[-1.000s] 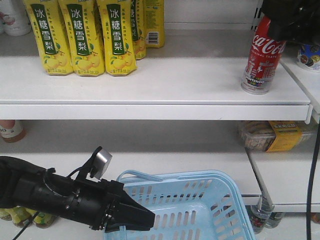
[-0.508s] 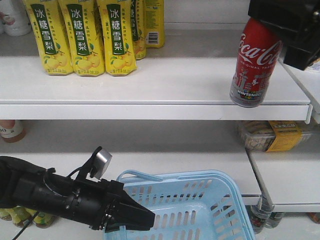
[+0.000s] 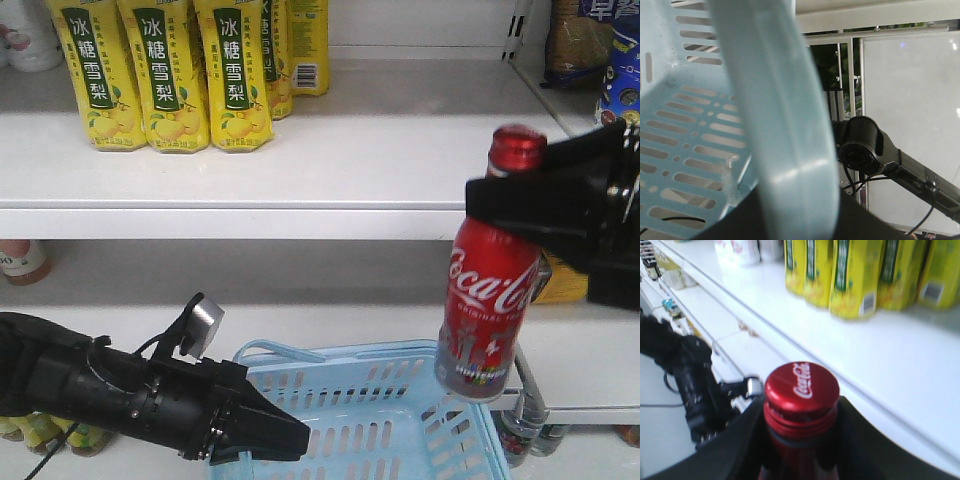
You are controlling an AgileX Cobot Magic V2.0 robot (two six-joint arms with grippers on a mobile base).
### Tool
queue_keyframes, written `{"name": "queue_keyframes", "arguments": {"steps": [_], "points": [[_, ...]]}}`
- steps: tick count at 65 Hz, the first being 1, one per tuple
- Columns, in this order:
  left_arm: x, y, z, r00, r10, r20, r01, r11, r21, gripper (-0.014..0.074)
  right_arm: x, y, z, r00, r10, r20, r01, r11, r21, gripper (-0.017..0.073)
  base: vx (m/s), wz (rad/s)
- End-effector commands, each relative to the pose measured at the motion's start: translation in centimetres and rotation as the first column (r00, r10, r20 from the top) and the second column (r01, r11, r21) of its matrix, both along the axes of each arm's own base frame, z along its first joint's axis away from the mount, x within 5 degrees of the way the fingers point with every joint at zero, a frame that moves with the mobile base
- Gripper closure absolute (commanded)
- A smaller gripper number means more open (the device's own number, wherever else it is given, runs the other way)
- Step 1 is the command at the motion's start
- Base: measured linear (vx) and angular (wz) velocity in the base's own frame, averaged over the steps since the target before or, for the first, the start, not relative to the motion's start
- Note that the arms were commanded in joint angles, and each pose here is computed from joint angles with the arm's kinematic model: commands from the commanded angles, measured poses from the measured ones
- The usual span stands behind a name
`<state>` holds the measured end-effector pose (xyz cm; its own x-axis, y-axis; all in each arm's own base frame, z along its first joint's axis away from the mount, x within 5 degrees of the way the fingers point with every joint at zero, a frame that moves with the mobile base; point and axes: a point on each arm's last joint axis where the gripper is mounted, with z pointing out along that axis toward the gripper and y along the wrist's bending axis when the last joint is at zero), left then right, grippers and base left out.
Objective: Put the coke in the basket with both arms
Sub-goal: 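Lift the bottle off the shelf and lower it toward the basket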
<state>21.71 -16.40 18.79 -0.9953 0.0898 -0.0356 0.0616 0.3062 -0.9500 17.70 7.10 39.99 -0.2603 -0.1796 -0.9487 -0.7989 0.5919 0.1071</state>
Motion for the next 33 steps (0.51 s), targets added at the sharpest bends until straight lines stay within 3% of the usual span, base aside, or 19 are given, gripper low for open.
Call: {"name": "queue_keyframes", "arguments": {"steps": [1, 10, 33], "points": [[0.0, -0.3, 2.4, 0.999, 0.015, 0.037, -0.01, 0.992, -0.123, 0.06, 0.3, -0.1, -1.1, 0.998, -0.048, -0.046, 0.051, 0.995, 0.082, 0.0564, 0.0, 0.0], [0.0, -0.3, 2.4, 0.999, 0.015, 0.037, -0.01, 0.992, -0.123, 0.06, 0.5, -0.3, -5.3, 0.986, -0.09, -0.141, 0.1, 0.993, 0.059, 0.0564, 0.0, 0.0], [0.0, -0.3, 2.4, 0.999, 0.015, 0.037, -0.01, 0.992, -0.123, 0.06, -0.5, -0.3, -11.7, 0.972, -0.094, -0.216, 0.108, 0.993, 0.053, 0.0564, 0.0, 0.0]]}}
